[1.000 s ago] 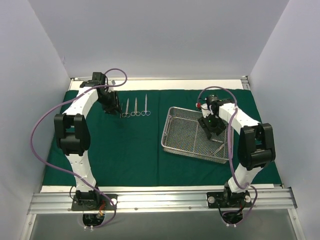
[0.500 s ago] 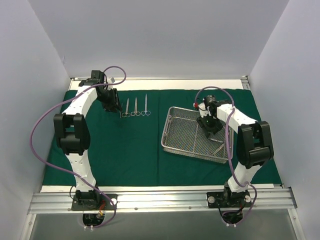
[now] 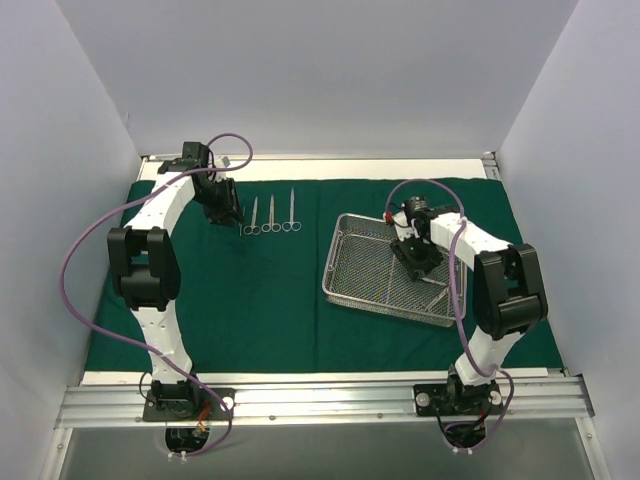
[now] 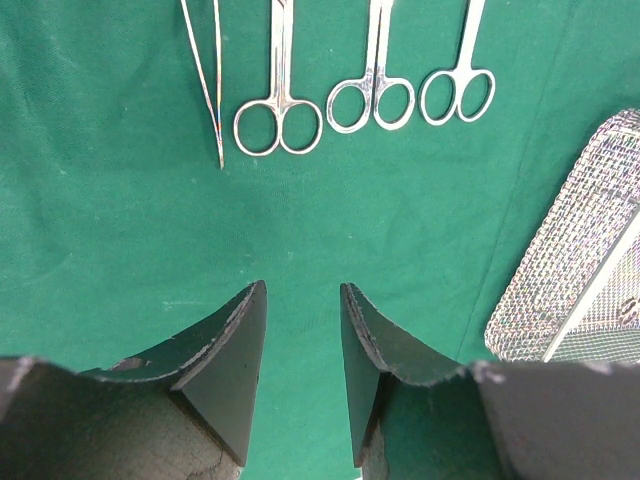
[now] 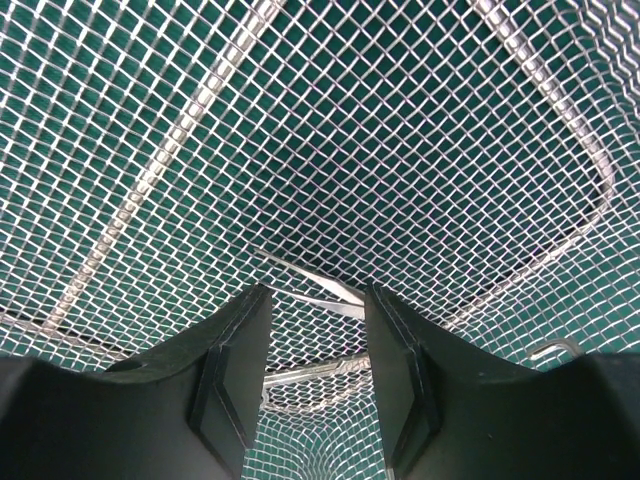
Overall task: Open and lay out the surgical kit
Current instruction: Pick up the medical item from the container.
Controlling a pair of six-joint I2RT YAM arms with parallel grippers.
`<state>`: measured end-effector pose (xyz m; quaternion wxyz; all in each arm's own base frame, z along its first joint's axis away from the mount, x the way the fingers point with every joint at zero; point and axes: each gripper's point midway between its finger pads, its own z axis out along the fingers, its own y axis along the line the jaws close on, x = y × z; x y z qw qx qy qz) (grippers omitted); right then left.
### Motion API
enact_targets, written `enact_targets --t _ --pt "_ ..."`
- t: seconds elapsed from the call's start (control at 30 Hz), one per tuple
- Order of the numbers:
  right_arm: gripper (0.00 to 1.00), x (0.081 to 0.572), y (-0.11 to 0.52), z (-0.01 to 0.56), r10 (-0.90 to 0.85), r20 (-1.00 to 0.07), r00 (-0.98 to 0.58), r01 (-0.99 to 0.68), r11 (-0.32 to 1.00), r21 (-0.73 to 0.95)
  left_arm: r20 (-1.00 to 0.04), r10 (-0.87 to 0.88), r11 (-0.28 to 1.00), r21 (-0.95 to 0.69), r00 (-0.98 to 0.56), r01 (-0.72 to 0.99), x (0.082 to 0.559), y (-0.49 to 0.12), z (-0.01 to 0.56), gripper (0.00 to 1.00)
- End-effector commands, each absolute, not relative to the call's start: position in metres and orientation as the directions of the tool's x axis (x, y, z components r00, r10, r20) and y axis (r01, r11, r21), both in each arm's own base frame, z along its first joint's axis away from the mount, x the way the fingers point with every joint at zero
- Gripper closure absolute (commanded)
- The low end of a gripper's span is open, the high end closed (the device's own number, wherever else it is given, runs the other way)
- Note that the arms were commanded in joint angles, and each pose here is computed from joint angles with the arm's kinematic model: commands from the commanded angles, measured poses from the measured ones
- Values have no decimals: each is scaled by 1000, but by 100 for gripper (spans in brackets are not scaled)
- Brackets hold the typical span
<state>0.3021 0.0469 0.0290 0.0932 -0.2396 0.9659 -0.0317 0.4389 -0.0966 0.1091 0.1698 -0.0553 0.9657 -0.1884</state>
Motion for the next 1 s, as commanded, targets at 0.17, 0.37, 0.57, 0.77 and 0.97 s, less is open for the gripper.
enact_targets --t 0.17,0.37,0.57,0.77,0.97 --pt "65 301 45 22 -472 -127 -872 -459 880 -123 -381 -153 917 -399 -912 12 437 -97 140 56" --pt "80 300 48 14 -464 -108 -879 -455 885 -98 -394 -139 917 -398 -909 32 432 -97 146 55" --pt "100 313 46 31 -440 -119 -890 -425 896 -132 -406 -132 901 -430 -904 62 430 -104 156 56" --pt "100 332 44 85 -343 -227 -911 -304 933 -190 -490 -69 835 -505 -869 219 412 -137 200 53" --pt "100 361 138 177 -38 -540 -841 -234 925 299 -576 -56 616 -663 -815 426 375 -209 251 50"
